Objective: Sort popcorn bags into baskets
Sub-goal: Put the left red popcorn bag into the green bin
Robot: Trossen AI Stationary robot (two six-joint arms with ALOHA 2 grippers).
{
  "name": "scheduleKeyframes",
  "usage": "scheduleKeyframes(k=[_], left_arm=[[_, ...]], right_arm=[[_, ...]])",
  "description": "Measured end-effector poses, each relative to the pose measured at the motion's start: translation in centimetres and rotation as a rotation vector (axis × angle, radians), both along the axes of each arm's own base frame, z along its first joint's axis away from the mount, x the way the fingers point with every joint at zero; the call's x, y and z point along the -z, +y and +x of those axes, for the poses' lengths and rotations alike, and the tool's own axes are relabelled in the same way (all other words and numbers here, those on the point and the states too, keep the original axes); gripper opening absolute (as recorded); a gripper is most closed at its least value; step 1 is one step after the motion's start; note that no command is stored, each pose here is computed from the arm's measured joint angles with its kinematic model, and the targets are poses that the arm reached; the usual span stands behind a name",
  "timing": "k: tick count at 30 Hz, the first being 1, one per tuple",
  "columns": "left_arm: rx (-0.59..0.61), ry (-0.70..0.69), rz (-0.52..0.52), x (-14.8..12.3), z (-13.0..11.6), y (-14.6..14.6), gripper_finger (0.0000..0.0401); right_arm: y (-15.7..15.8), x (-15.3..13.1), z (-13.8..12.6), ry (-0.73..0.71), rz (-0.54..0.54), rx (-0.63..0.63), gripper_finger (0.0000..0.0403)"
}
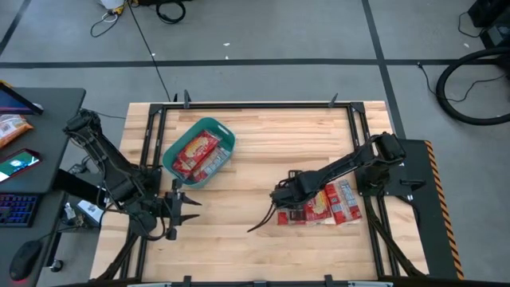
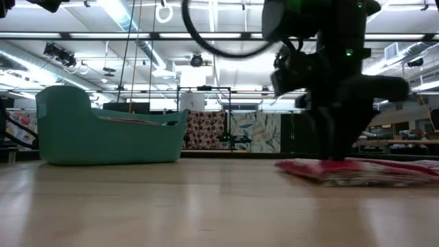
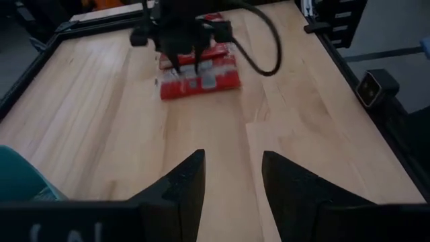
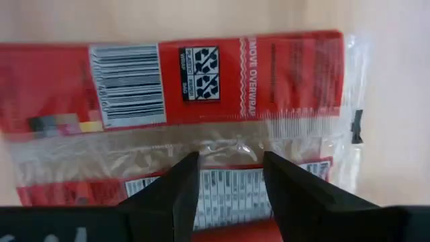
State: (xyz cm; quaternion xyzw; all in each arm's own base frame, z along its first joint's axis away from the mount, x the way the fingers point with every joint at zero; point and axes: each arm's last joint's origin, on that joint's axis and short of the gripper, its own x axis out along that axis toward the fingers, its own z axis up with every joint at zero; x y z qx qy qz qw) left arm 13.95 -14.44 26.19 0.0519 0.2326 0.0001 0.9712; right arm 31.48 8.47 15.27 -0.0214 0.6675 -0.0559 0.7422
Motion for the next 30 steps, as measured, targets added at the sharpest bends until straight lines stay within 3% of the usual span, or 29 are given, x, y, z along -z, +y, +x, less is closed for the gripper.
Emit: scheduleKeyframes(k=[11, 15, 23, 30], left_arm=[[-0.015, -0.01, 0.008, 0.0, 0.0, 0.0, 0.0153], [-0.015, -0.01, 0.007, 0.0, 0.0, 0.0, 0.0153], [-0.023, -0.015, 0.012, 0.0, 0.0, 0.1, 0.0153], [-0.037, -0.019, 0.011, -0.1, 0.2, 0.2, 0.0153]], right_arm=[[1.8, -2.5, 5.6, -0.622, 0.124, -0.341, 0.017], [1.8, -3.5, 5.8, -0.581, 0.082, -0.364, 0.017], [1.7, -2.7, 4.4, -0.393, 0.085, -0.279, 0.017], [3.2, -1.9, 2.9, -0.312, 0.037, -0.318, 0.017]])
